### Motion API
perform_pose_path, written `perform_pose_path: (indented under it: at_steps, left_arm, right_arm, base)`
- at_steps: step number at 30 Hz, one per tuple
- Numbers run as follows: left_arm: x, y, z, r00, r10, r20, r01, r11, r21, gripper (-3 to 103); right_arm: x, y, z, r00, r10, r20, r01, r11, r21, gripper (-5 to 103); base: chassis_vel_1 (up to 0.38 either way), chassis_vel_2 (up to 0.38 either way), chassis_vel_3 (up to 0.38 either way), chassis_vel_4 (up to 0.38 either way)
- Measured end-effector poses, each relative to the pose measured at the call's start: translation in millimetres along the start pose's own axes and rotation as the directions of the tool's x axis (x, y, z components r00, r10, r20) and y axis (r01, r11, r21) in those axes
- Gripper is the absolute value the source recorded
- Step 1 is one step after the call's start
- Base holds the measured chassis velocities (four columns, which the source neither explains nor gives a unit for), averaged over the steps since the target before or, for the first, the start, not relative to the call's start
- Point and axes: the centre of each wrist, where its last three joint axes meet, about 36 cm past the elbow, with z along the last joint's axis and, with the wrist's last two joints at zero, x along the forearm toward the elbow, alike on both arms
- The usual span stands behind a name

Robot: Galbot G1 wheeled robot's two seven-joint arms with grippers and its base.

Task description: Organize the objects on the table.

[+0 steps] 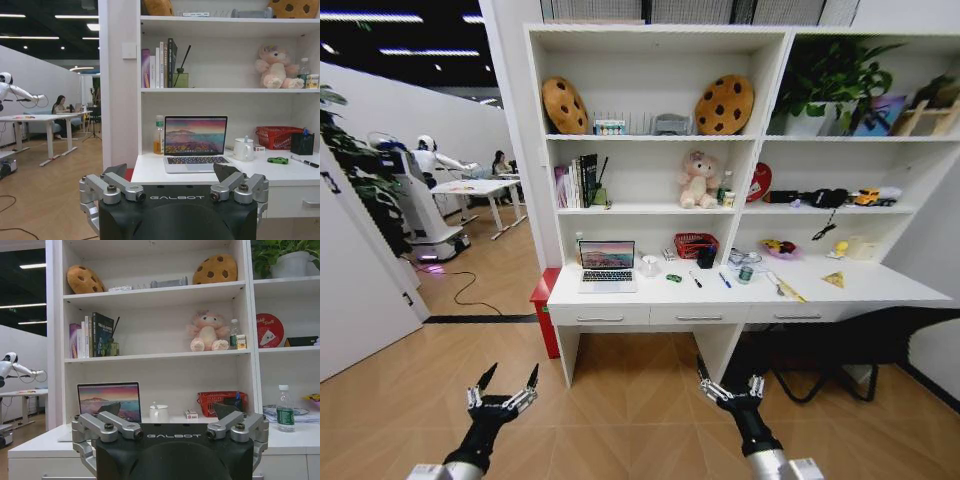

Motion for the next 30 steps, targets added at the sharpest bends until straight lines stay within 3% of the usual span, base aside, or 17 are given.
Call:
perform_pose_path:
  at_steps: [17,30]
  left_arm:
    - [0.0,-0.7,0.8,1.000,0.002,-0.001,-0.002,1.000,0.001,98]
    - [0.1,-0.2,1.5,1.000,0.001,-0.001,-0.001,1.000,-0.001,98]
  right_arm:
    - [1.1,-3.8,2.1,1.000,0.009,-0.005,-0.009,1.000,-0.015,100]
    - [0.9,-3.9,3.6,1.000,0.011,0.000,-0.011,1.000,-0.017,100]
  base:
    - [0.000,0.000,0.000,0.000]
    - [-0.132,0.151,0.167,-0.120]
